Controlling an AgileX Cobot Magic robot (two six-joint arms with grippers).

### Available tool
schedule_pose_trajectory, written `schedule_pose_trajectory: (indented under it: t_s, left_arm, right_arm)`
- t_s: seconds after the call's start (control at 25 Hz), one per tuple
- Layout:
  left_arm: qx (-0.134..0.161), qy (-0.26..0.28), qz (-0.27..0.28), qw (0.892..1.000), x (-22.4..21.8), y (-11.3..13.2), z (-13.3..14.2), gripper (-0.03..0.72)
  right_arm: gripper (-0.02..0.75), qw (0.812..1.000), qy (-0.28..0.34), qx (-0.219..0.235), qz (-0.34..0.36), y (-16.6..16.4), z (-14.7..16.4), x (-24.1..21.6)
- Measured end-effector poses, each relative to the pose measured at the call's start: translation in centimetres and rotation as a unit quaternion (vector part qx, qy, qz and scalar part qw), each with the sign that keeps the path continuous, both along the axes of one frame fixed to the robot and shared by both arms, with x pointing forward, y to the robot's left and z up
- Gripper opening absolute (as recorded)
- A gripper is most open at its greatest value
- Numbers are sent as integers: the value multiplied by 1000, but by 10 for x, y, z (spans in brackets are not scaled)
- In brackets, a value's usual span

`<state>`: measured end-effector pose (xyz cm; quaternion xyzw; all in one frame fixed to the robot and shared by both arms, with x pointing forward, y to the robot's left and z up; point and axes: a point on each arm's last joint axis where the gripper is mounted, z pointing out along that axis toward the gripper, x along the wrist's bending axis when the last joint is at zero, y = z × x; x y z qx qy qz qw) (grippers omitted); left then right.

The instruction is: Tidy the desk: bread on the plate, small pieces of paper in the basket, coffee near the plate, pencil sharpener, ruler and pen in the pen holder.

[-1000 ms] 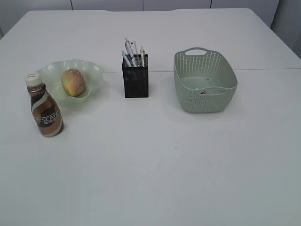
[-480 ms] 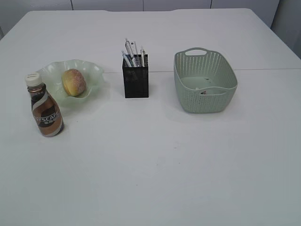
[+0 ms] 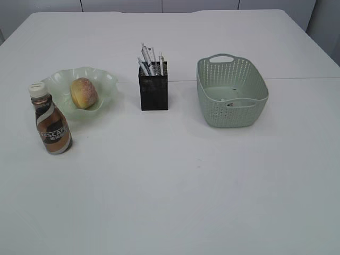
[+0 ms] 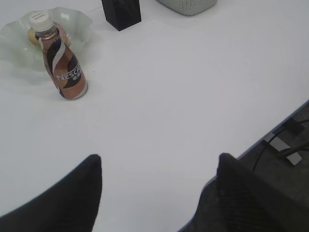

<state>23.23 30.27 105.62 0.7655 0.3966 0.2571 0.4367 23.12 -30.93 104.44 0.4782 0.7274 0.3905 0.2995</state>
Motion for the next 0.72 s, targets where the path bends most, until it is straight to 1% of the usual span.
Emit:
schedule_pose_trajectory:
  t_s: [0.08, 0.2, 0.36, 0.48, 0.6, 0.72]
  left_arm:
    - [0, 0, 1, 1000, 0, 0, 0, 539]
    - [1, 0, 27, 1000, 0, 0, 0, 530]
    - [1, 0, 103, 995, 0, -1, 0, 515]
    - [1, 0, 174, 985, -1, -2, 0, 506]
    - [1, 0, 243, 970, -1, -3, 0, 496]
    - [1, 0, 269, 963, 0, -4, 0, 491]
  right_arm:
    - [458, 1000, 0, 0, 0, 0, 0, 0]
    - [458, 1000, 0, 0, -20, 0, 0, 0]
    - [458, 997, 0, 0, -82, 1, 0, -1]
    - [458, 992, 0, 0, -127, 2, 0, -2]
    - [458, 987, 0, 0, -159, 3, 0, -3]
    - [458, 986, 0, 0, -169, 3, 0, -3]
